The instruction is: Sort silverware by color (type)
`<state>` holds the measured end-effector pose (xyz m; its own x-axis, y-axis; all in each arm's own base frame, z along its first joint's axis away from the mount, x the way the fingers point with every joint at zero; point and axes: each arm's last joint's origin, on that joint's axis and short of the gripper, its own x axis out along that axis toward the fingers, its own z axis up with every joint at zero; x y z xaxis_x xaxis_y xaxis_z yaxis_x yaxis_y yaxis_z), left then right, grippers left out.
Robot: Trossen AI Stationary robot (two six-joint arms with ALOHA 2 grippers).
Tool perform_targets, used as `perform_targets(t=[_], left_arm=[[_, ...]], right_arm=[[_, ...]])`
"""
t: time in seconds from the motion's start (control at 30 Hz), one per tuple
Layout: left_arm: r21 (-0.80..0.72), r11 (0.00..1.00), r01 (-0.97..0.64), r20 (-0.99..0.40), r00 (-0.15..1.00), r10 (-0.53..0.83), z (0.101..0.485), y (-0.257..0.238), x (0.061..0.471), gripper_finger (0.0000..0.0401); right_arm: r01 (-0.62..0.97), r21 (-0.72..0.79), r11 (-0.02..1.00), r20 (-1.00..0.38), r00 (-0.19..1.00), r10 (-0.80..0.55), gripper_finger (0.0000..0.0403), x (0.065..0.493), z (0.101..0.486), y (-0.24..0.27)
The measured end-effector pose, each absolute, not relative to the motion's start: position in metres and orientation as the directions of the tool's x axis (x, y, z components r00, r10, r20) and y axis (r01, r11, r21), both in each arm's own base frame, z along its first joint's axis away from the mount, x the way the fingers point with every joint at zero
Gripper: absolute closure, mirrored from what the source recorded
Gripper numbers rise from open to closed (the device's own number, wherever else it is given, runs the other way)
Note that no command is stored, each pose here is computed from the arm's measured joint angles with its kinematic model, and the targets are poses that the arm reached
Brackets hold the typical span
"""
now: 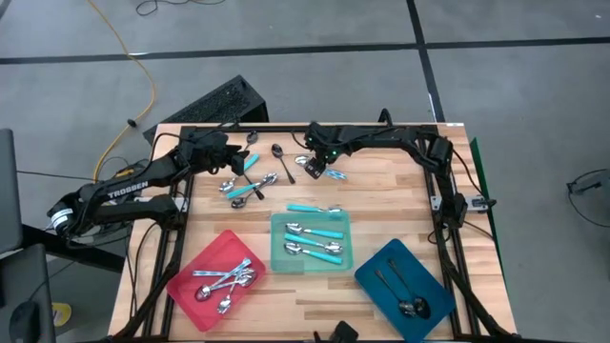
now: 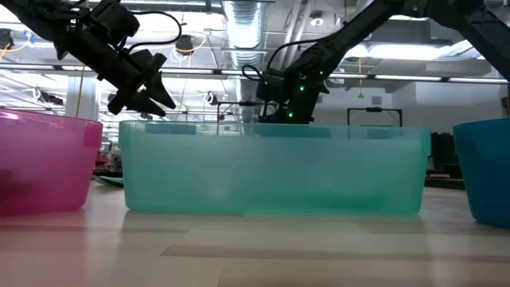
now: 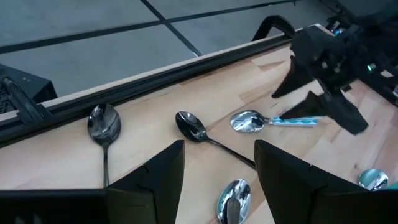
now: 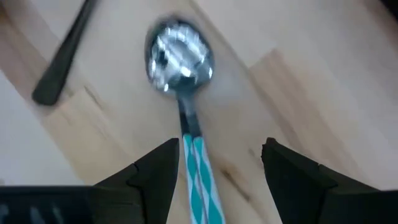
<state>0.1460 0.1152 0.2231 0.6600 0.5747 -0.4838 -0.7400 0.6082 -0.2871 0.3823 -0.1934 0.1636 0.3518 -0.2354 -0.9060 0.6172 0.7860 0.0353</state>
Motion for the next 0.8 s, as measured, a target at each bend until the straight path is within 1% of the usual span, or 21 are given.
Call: perform_targets(t=[0.1,0.33,0.47,0.53,0.67,0.8], left_arm=[[-0.290,0.611,-0.736,-0.484,0.664,0.570,0.223,0.115,0.146,0.0220],[-0.288,0.609,-0.739,-0.483,0.661,0.574,0.223,0.115,0.146,0.0220],[-0.287,0.609,-0.740,-0.483,0.661,0.575,0.223,0.115,0.146,0.0220],[-0.287,0.609,-0.740,-0.483,0.661,0.575,0.223,0.115,0.146,0.0220],[-0.287,0.609,-0.740,-0.483,0.661,0.575,0.223,0.115,0.146,0.0220],[-0.288,0.609,-0.739,-0.482,0.661,0.575,0.223,0.115,0.146,0.0220]], right_arm=[[0.615,0.056,0.787,-0.898,0.375,-0.229,0.0155,0.382,0.164,-0.198],[0.603,0.062,0.796,-0.902,0.376,-0.214,0.0155,0.386,0.164,-0.188],[0.621,0.014,0.784,-0.890,0.365,-0.273,0.0155,0.387,0.165,-0.190],[0.627,0.017,0.779,-0.893,0.360,-0.270,0.0155,0.385,0.165,-0.194],[0.639,0.019,0.769,-0.912,0.326,-0.248,0.0155,0.385,0.149,-0.194],[0.622,0.040,0.782,-0.915,0.338,-0.222,0.0155,0.391,0.142,-0.189]])
